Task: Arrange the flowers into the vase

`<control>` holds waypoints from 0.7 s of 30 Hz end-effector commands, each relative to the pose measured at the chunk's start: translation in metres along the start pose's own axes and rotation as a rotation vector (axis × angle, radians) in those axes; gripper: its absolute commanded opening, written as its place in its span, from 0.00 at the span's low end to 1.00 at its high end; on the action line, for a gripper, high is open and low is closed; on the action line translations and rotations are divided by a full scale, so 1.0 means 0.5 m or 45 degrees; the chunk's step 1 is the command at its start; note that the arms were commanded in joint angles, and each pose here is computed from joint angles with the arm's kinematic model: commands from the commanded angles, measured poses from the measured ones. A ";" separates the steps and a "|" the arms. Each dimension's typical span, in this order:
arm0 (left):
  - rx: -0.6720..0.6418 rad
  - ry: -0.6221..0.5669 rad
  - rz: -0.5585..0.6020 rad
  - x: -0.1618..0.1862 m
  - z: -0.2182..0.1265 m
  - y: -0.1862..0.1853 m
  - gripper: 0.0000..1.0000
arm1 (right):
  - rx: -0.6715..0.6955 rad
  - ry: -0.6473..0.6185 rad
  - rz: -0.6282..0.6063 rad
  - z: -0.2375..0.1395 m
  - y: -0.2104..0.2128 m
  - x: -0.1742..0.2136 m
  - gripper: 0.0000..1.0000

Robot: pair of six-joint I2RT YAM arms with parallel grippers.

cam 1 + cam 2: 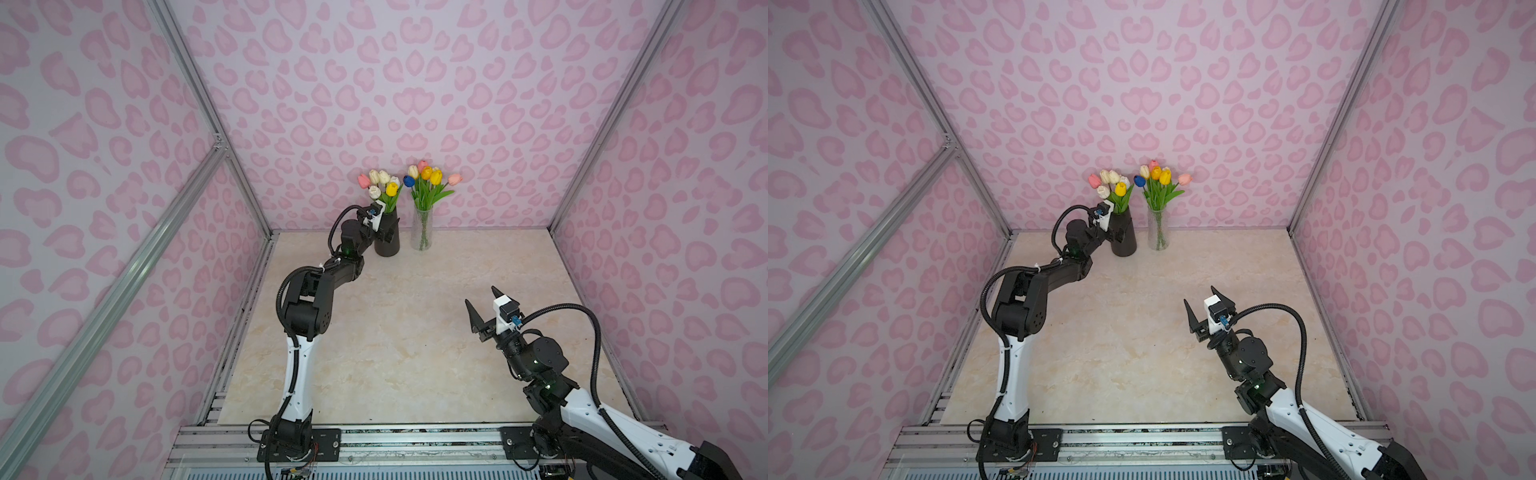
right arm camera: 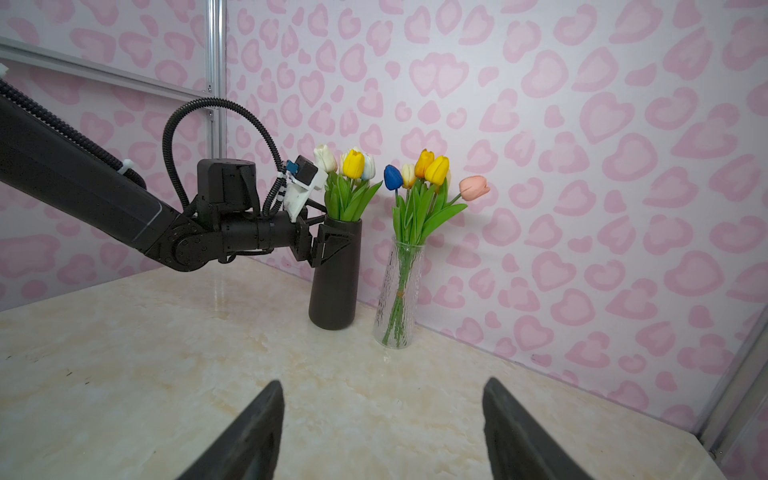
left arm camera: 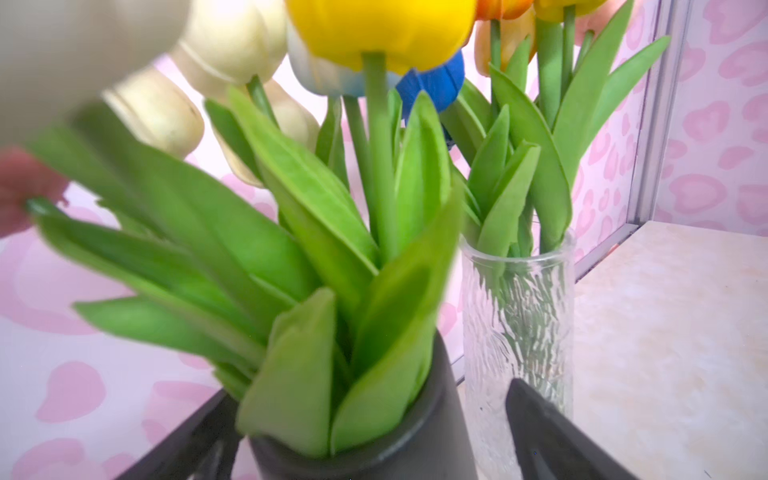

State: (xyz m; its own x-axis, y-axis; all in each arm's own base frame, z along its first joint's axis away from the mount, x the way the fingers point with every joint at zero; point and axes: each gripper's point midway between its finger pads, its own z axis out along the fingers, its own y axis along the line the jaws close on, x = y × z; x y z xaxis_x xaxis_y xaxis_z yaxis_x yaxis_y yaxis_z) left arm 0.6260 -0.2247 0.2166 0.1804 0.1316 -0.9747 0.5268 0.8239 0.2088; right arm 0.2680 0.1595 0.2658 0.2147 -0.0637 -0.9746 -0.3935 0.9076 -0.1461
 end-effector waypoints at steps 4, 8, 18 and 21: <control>-0.012 -0.082 0.063 -0.051 -0.053 -0.003 0.97 | 0.000 -0.036 -0.009 0.004 -0.001 -0.015 0.75; -0.027 -0.106 0.070 -0.069 -0.106 -0.014 0.97 | 0.037 -0.041 0.004 0.009 -0.013 -0.012 0.78; -0.264 -0.186 0.012 -0.192 -0.367 -0.060 0.99 | 0.245 0.029 -0.013 0.051 -0.069 0.035 0.91; -0.425 -0.115 -0.010 -0.174 -0.453 -0.066 0.99 | 0.361 0.096 -0.059 0.058 -0.096 0.065 0.98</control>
State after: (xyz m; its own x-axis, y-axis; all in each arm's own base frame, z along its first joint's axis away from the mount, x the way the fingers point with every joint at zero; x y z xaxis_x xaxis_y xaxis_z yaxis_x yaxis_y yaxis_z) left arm 0.4196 -0.1702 0.2776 0.2799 0.0890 -0.9559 0.4005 0.8941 0.2005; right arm 0.3130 0.1412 0.2366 0.1308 -0.1309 -0.9827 -0.2262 0.9612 -0.1581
